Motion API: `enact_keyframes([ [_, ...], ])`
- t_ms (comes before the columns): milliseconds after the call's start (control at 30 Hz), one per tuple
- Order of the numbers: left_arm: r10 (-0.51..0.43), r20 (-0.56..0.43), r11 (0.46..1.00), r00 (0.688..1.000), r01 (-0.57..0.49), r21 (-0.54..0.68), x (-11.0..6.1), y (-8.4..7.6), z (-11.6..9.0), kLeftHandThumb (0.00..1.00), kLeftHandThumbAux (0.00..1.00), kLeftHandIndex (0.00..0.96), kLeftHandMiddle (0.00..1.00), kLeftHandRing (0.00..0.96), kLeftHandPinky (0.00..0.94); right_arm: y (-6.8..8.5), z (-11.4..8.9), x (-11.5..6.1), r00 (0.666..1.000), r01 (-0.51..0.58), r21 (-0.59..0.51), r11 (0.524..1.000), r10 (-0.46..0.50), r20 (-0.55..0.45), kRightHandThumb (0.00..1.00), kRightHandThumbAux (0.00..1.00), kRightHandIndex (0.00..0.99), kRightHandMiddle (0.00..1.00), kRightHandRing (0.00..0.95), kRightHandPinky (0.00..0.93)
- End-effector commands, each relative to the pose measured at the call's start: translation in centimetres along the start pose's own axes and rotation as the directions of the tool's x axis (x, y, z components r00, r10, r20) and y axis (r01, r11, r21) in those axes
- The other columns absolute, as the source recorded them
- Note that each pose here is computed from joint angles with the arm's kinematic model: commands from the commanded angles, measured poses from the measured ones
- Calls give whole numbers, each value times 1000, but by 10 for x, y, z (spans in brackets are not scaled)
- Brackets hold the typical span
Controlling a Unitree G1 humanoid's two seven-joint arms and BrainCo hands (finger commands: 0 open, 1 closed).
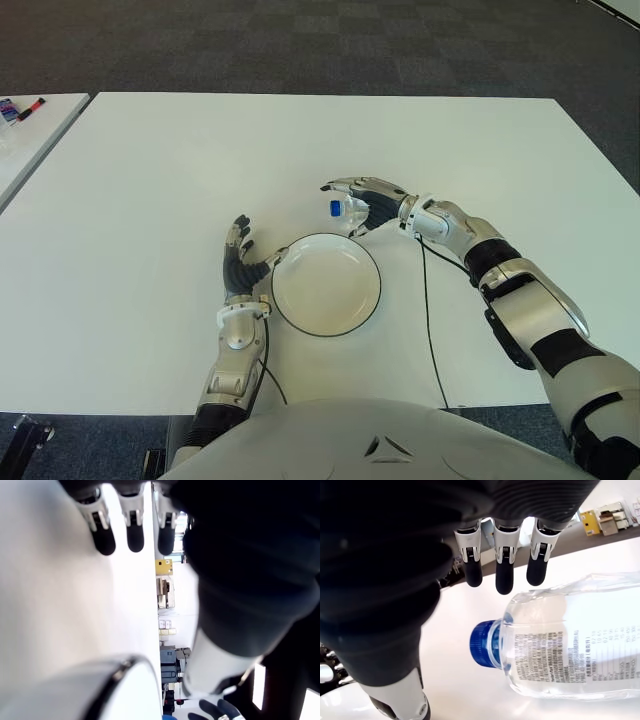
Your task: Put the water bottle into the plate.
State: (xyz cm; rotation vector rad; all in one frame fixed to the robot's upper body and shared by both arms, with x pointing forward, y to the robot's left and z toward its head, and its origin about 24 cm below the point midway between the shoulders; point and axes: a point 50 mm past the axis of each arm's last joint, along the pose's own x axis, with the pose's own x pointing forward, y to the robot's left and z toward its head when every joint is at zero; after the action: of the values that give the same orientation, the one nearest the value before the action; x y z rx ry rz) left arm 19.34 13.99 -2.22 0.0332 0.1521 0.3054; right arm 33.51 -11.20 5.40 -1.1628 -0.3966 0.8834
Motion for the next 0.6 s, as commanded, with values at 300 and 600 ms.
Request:
enact_keyframes([
  [300,-3,-70,999,998,0,-44,-6,-10,-11,0,972,124,128,117,150,2,2,-4,999,27,-28,999,-26,25,0,869,3,111,134,168],
  [600,-4,-61,999,998,2,-38,-5,-8,-12,0,968,122,128,118,148,-1,1,-3,999,50,-45,998,-49,7,0,864,8,110,138,191],
])
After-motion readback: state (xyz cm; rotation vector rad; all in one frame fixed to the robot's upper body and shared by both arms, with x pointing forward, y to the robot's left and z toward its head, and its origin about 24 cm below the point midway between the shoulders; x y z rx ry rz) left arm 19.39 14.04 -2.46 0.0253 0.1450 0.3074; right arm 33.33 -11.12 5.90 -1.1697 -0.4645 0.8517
